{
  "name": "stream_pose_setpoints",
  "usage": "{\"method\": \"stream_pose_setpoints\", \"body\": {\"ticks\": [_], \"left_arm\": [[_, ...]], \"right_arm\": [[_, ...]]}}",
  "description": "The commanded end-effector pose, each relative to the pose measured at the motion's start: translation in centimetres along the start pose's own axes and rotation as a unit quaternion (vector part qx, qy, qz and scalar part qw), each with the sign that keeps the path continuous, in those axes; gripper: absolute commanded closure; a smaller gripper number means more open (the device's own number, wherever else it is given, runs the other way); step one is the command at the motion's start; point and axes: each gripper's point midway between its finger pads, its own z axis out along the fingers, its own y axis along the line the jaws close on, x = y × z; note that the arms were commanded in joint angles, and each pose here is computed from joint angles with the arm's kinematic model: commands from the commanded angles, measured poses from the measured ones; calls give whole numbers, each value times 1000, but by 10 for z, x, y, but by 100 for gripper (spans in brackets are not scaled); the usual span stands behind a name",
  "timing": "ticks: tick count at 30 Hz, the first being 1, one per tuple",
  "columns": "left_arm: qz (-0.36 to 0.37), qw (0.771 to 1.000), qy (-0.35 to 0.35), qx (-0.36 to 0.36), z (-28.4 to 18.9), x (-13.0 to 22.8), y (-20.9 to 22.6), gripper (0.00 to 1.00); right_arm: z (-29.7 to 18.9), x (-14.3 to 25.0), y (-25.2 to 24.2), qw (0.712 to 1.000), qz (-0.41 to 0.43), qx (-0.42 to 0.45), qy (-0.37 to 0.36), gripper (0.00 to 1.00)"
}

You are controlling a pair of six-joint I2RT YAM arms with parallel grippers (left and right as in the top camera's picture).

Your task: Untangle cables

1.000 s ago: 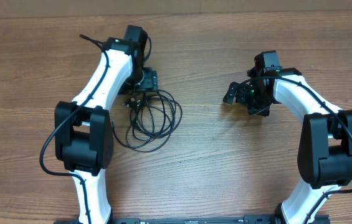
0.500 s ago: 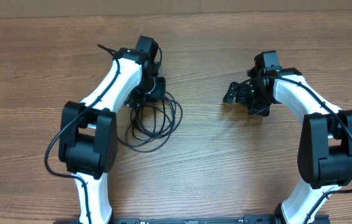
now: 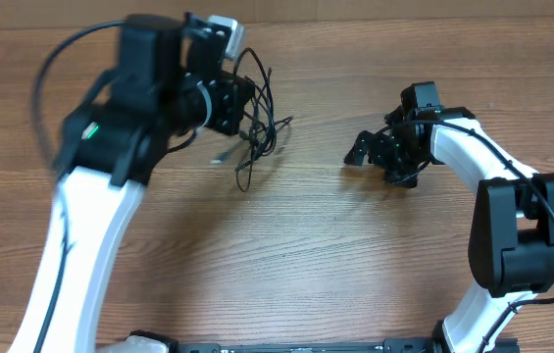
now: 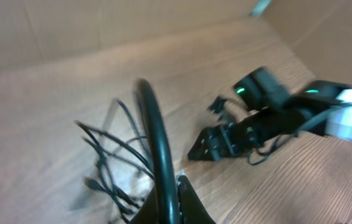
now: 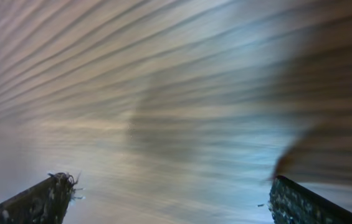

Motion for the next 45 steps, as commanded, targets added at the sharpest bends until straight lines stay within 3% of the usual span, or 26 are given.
{"method": "stream_pose_setpoints", "body": {"ticks": [1,3,5,8,9,11,14,18,22,27,28,29,30,38,45], "left_arm": [[69,997,-15,14,-15,-4,-13,96],[88,996,-12,11,-18,-1,-13,96],[87,996,-3,-5,-16,2,-6,96],[78,997,17,-11,-8,9,0,96],[75,997,24,-12,-6,12,2,96],[71,997,34,-11,-1,16,4,96],[66,997,45,2,5,20,2,96],[84,995,45,21,7,20,-3,96],[115,990,41,64,5,21,-18,96],[184,972,41,141,0,31,-42,96],[191,970,44,141,-1,33,-42,96],[195,969,48,141,-1,35,-41,96],[200,968,51,142,-1,37,-41,96],[203,960,43,189,-6,38,-58,96],[209,947,10,244,-13,28,-77,96]], "right_arm": [[-20,21,67,978,-84,-188,42,1],[-38,38,100,936,-177,-299,53,24],[-54,50,118,901,-217,-371,58,48],[-67,58,128,875,-237,-419,57,89],[-69,60,129,870,-241,-427,57,92],[-71,61,131,866,-243,-434,57,82],[-70,63,132,865,-244,-434,60,48],[-68,66,135,872,-222,-430,79,27],[-67,65,137,874,-212,-429,83,26],[-68,57,142,890,-115,-424,122,25],[-69,55,143,893,-90,-421,132,20],[-69,53,143,895,-65,-417,142,7],[-69,52,144,897,-42,-414,151,0],[-46,40,139,927,57,-338,153,0],[-8,57,146,956,50,-254,139,0]]}}
